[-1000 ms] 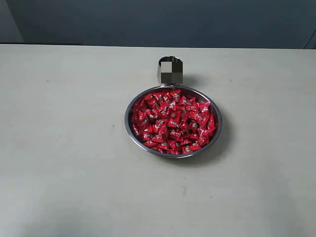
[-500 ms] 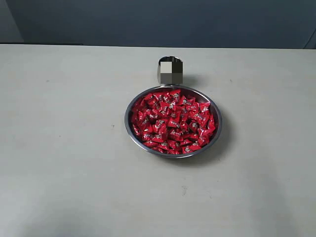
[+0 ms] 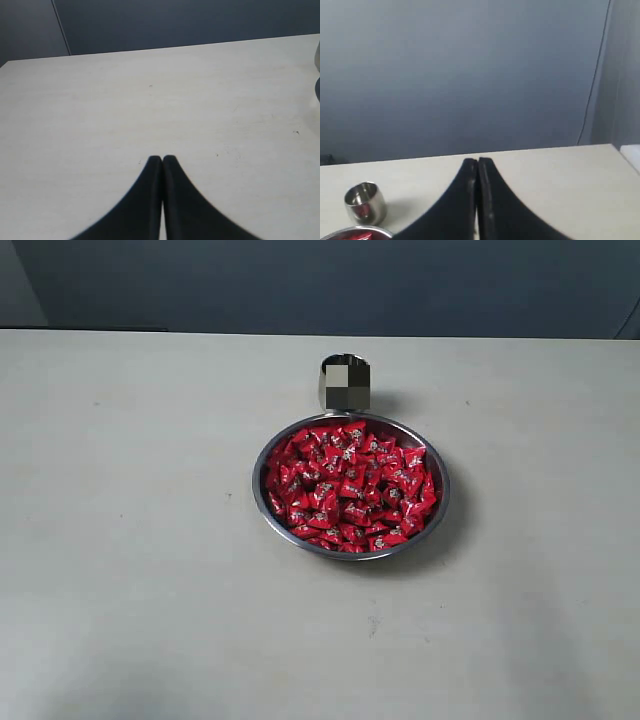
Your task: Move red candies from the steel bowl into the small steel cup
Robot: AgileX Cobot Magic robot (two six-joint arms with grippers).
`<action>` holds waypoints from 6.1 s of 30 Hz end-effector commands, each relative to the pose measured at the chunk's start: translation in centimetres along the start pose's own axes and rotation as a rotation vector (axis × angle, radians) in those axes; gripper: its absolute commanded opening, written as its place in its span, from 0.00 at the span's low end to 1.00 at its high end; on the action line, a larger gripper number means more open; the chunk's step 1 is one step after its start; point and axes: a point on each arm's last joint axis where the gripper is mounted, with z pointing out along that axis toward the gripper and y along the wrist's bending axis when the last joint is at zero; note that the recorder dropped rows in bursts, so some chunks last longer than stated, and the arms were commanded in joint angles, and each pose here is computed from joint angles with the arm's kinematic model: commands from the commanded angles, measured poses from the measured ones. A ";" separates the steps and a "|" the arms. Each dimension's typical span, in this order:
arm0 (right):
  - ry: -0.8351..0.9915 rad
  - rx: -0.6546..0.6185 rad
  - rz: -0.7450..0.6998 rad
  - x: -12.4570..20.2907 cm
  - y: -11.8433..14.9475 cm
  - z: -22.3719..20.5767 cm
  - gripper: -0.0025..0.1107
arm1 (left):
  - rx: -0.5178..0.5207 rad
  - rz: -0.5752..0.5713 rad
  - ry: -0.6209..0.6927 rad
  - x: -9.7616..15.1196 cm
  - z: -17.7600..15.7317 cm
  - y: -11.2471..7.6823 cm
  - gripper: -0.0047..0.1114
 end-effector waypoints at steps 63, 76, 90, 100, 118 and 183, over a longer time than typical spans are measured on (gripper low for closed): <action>1.029 -0.534 -0.259 17.4 19.4 28.1 0.02 | 0.004 0.002 -0.018 -0.3 -0.1 0.0 0.04; 0.775 -0.531 -0.234 10.6 19.6 28.8 0.02 | 0.004 0.002 -0.019 -0.3 -0.1 0.0 0.04; 0.802 -0.464 -0.145 13.6 18.5 37.3 0.02 | 0.004 0.002 -0.019 -0.3 -0.1 0.0 0.04; 0.809 -0.475 -0.147 12.8 18.6 37.0 0.24 | 0.004 0.002 -0.019 -0.3 -0.1 0.0 0.04; 0.838 -0.497 -0.328 11.9 15.4 29.1 0.24 | 0.004 0.002 -0.019 -0.3 -0.1 0.0 0.04; 0.876 -0.849 -0.455 20.0 14.4 23.4 0.36 | 0.004 0.002 -0.019 -0.3 -0.1 0.0 0.04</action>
